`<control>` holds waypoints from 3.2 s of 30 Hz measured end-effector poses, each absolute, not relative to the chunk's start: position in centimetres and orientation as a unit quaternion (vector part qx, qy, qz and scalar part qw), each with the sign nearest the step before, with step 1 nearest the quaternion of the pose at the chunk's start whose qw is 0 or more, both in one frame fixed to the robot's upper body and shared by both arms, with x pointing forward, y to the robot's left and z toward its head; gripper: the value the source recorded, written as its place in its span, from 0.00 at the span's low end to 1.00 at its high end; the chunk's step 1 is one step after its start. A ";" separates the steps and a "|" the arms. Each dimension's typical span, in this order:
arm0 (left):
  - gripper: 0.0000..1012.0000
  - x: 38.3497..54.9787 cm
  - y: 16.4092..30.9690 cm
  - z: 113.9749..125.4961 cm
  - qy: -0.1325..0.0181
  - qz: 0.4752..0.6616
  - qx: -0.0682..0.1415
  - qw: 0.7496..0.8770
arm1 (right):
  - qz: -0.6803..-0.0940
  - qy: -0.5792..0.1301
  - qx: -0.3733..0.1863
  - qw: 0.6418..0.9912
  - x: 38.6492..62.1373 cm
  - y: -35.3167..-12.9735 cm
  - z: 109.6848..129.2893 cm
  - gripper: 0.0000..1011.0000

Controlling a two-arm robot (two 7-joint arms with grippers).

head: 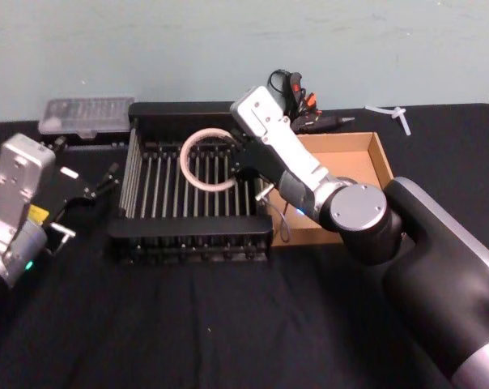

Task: Pick up the white tape and place it into the black box , Pick up the silver tape and place it into the brown box.

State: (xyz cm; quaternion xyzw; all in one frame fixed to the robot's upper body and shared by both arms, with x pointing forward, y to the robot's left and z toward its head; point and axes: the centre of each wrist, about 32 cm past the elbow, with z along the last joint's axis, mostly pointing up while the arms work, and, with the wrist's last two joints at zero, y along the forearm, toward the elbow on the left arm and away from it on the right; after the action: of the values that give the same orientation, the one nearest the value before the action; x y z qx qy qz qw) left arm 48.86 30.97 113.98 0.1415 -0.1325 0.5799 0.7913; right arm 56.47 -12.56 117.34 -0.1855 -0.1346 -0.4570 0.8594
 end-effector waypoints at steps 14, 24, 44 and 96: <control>0.99 48.9 31.0 114.0 -0.132 0.580 0.141 0.791 | -0.457 -0.135 -0.184 0.859 56.5 -12.7 117.5 0.21; 0.99 48.9 31.0 114.0 -0.132 0.580 0.142 0.791 | -0.458 -0.134 -0.184 0.860 56.5 -12.7 117.5 0.54; 0.99 48.9 31.0 114.0 -0.132 0.580 0.141 0.791 | -0.463 -0.134 -0.174 0.859 56.1 -13.2 117.9 0.99; 0.99 48.9 31.0 114.0 -0.132 0.580 0.142 0.791 | -0.621 -0.072 -0.215 0.750 49.6 -23.5 116.0 0.99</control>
State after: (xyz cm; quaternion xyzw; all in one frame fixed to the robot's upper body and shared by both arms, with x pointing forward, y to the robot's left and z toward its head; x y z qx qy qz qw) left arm 48.86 30.97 113.98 0.1415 -0.1325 0.5799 0.7913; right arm 49.59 -23.53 116.01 -0.2148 -0.0715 -0.6213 0.7502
